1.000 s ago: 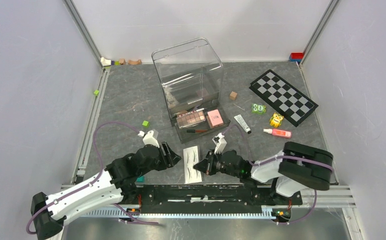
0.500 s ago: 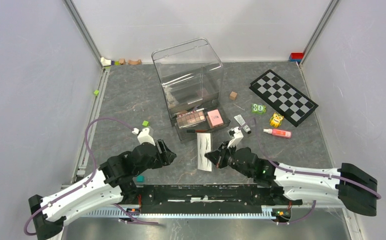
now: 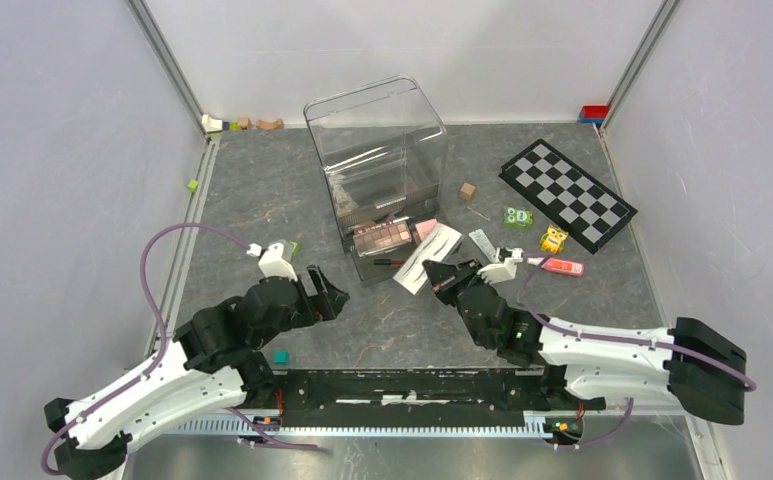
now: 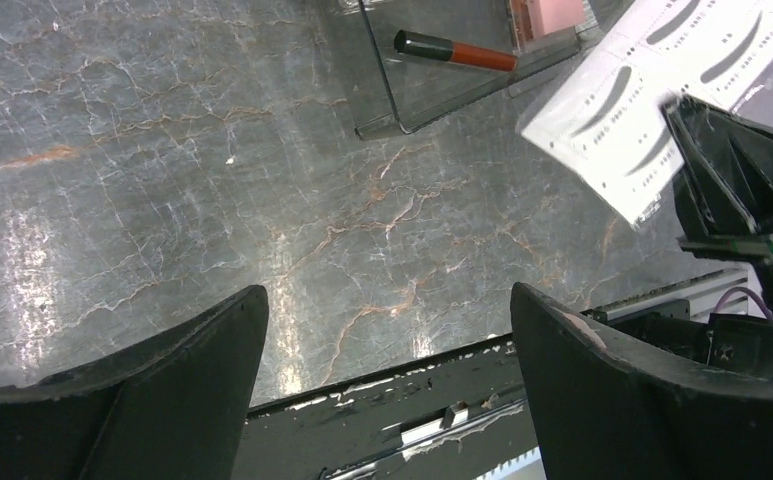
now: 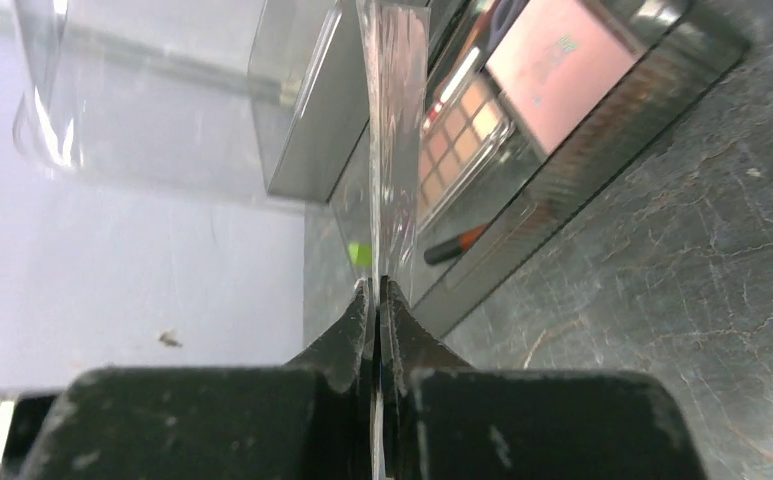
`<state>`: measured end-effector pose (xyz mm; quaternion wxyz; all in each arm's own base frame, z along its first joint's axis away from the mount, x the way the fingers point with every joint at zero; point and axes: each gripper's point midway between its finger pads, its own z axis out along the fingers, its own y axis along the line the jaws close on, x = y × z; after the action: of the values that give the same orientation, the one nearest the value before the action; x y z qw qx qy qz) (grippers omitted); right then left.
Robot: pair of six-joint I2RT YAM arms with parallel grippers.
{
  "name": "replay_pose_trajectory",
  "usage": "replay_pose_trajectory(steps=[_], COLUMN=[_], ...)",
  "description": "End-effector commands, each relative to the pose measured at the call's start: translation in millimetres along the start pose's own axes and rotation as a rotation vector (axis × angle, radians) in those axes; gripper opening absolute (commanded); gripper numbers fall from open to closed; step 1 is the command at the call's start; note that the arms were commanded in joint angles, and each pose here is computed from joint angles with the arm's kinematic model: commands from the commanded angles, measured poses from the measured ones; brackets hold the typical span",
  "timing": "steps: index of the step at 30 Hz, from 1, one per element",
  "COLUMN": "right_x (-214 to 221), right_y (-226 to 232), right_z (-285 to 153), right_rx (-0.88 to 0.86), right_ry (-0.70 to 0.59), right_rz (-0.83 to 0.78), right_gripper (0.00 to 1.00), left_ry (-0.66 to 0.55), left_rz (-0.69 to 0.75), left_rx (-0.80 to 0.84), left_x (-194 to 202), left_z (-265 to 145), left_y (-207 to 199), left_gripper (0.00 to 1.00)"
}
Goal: Organize the makeup
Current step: Pick up the makeup tool from the center of the board, then place the makeup tool in the drawer.
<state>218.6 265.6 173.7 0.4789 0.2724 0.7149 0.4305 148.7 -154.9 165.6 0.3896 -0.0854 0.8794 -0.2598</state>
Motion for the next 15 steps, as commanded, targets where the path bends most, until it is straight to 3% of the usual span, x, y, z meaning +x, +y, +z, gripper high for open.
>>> replay_pose_trajectory(steps=[1,8,15], right_x=[-42.8,-41.1,-23.2], right_y=[14.5,35.6,26.4], right_z=[16.3,38.2,60.4], right_rx=[0.057,0.061,0.147], right_ry=[-0.266,-0.337,-0.350], right_rz=[0.238,0.294,0.319], right_gripper=[0.00,0.00,0.00], left_ry=[-0.048,-0.046,-0.061], left_rz=[0.054,0.099,0.106], left_rx=[0.015,0.022,0.030], left_x=[-19.7,-27.7,-32.9], left_z=[-14.4,-27.7,-39.2], left_y=[-5.9,-7.6,-4.1], left_gripper=[0.97,0.97,0.97])
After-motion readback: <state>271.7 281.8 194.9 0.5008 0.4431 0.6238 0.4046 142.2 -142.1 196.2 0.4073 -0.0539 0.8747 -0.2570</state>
